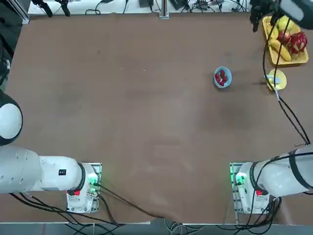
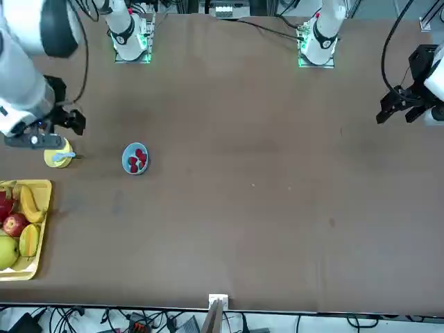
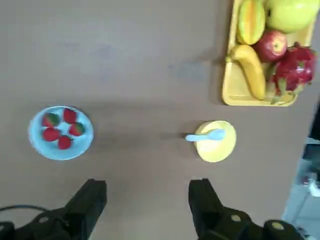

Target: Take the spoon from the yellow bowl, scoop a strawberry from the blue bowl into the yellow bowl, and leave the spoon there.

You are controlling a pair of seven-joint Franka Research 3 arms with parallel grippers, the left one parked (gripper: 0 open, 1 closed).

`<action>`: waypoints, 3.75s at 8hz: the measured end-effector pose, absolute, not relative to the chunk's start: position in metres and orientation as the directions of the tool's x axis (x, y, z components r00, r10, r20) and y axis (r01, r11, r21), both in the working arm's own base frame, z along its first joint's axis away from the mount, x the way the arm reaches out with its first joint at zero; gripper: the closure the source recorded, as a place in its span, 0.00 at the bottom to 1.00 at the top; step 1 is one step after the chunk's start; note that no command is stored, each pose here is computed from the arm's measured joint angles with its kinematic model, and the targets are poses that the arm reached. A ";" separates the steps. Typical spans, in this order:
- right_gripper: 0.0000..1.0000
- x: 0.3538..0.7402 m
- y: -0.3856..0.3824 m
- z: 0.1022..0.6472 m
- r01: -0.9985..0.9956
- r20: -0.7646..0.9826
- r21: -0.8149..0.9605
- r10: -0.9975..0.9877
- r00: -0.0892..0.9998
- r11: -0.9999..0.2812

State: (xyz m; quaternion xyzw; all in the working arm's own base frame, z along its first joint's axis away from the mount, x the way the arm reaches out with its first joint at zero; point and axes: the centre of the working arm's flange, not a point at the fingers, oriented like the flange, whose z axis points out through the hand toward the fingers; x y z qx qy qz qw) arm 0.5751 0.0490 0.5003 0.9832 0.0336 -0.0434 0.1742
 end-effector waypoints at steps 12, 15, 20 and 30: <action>0.02 0.566 0.029 0.185 -0.102 0.046 0.894 -0.137 0.990 -0.436; 0.04 0.556 0.013 0.147 -0.064 0.022 0.933 -0.122 0.992 -0.353; 0.11 0.542 -0.003 0.104 0.006 -0.032 0.967 -0.098 0.995 -0.253; 0.26 0.539 -0.012 0.094 0.015 -0.039 0.983 -0.128 0.991 -0.184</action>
